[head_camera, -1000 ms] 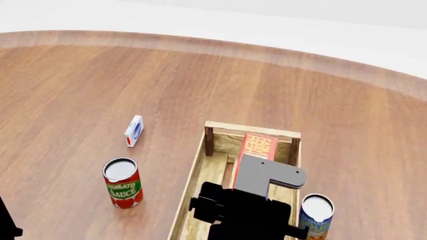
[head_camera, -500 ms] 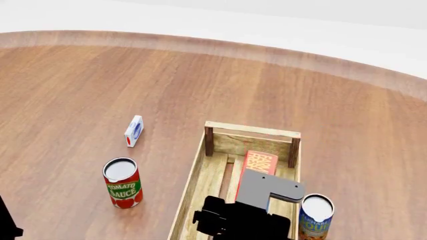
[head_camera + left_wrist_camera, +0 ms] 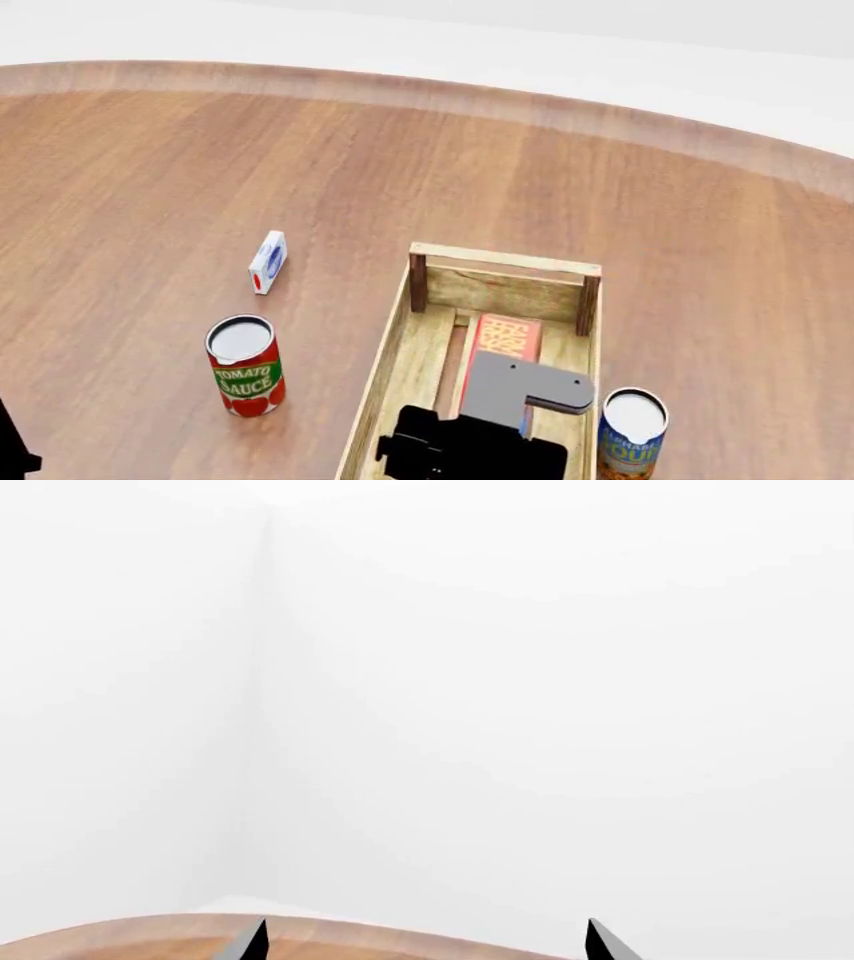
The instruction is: Pick up the butter and put it in the tray.
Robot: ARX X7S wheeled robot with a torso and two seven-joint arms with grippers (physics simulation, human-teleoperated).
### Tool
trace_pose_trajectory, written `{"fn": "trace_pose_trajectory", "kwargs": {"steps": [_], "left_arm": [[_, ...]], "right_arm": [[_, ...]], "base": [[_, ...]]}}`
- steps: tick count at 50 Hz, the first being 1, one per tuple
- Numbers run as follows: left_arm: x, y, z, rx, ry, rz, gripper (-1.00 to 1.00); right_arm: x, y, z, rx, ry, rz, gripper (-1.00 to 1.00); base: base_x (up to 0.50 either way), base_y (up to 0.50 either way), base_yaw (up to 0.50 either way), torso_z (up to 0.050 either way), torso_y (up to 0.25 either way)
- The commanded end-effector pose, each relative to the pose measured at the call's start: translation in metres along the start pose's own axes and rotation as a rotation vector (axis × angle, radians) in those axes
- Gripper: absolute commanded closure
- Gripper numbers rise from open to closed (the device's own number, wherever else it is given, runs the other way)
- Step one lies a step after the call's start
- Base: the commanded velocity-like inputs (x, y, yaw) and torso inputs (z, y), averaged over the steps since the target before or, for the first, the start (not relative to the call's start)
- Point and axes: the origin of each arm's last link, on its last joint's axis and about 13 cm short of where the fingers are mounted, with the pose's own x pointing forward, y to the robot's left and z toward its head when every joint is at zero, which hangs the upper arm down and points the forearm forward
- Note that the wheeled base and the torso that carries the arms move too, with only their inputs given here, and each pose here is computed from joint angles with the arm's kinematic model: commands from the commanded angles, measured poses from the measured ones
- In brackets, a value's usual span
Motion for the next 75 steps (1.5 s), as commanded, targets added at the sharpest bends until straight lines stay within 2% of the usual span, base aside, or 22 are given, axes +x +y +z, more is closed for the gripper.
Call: {"fn": "trace_pose_trajectory", "kwargs": {"steps": [1, 47, 48, 75], "left_arm": [[0.000, 0.000, 0.000, 0.000, -0.001, 0.001, -1.00], [0.000, 0.000, 0.000, -0.002, 0.000, 0.002, -1.00], [0.000, 0.000, 0.000, -0.003, 0.000, 0.001, -1.00], [0.000, -0.001, 0.000, -0.005, -0.001, -0.005, -1.00]], "right_arm": [[0.002, 0.001, 0.006, -0.027, -0.051, 0.001, 1.00], [0.008, 0.003, -0.006, -0.045, -0.009, 0.027, 1.00], [0.008, 0.003, -0.006, -0.043, -0.006, 0.031, -1.00], [-0.010, 0.005, 0.009, -0.060, -0.058, 0.062, -1.00]], "base": [[0.00, 0.00, 0.00, 0.000, 0.000], [0.00, 0.00, 0.00, 0.000, 0.001], [0.00, 0.00, 0.00, 0.000, 0.000], [0.00, 0.00, 0.00, 0.000, 0.000]]}}
